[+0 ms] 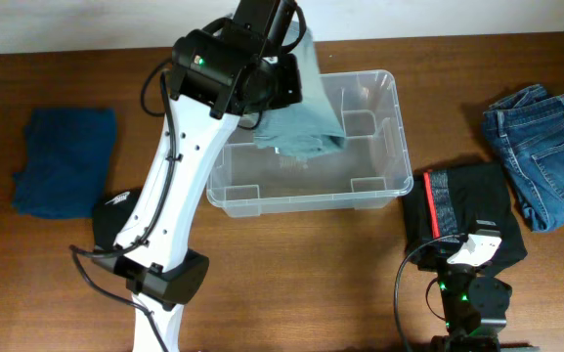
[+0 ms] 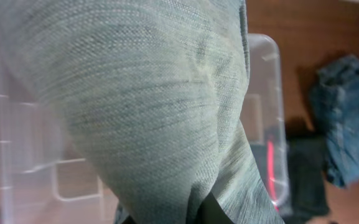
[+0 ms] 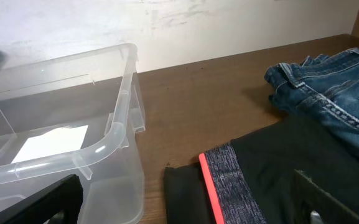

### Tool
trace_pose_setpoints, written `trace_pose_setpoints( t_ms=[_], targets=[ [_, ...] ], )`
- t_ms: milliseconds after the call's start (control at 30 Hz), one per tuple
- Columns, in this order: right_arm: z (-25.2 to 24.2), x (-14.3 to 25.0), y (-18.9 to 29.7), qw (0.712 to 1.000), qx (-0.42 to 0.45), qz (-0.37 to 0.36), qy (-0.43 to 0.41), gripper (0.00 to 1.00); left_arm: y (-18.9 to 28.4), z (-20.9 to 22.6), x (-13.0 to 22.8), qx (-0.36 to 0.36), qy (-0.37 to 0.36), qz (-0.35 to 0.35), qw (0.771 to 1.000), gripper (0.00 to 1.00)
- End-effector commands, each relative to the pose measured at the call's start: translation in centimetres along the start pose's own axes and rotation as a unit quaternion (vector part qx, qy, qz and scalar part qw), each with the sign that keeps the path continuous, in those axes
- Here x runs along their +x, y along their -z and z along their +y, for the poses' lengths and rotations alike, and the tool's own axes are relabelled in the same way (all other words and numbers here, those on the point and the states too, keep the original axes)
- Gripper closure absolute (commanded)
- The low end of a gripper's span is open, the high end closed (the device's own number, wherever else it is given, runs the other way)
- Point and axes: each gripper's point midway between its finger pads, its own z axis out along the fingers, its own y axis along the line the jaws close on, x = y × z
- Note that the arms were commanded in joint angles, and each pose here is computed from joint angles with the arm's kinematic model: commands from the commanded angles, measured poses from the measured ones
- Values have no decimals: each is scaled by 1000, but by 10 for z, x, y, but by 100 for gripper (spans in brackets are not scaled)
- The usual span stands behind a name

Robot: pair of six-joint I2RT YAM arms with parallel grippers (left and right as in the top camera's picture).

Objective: Pack container

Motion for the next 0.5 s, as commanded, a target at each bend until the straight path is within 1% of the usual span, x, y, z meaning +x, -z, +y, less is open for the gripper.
trace_pose_setpoints(
  t_ms=[0, 67, 133, 200, 300, 400, 467],
  targets=[
    [0, 2, 0, 1000, 2, 1, 2, 1, 9, -31, 1, 81, -32, 7, 996, 99],
    [0, 2, 0, 1000, 2, 1, 2, 1, 4, -48, 4, 126, -76, 15, 989, 100],
    [0, 2, 0, 1000, 2, 1, 2, 1, -2, -65, 8, 176, -124, 23, 976, 99],
    [0, 2, 0, 1000, 2, 1, 2, 1, -12, -72, 13, 201, -156, 31, 967, 99],
    [0, 2, 0, 1000, 2, 1, 2, 1, -38, -68, 22, 201, -170, 49, 963, 100],
    [0, 2, 0, 1000, 2, 1, 2, 1, -65, -69, 41, 231, -203, 79, 948, 99],
    [0, 2, 0, 1000, 2, 1, 2, 1, -81, -59, 50, 219, -195, 98, 951, 100]
  ],
)
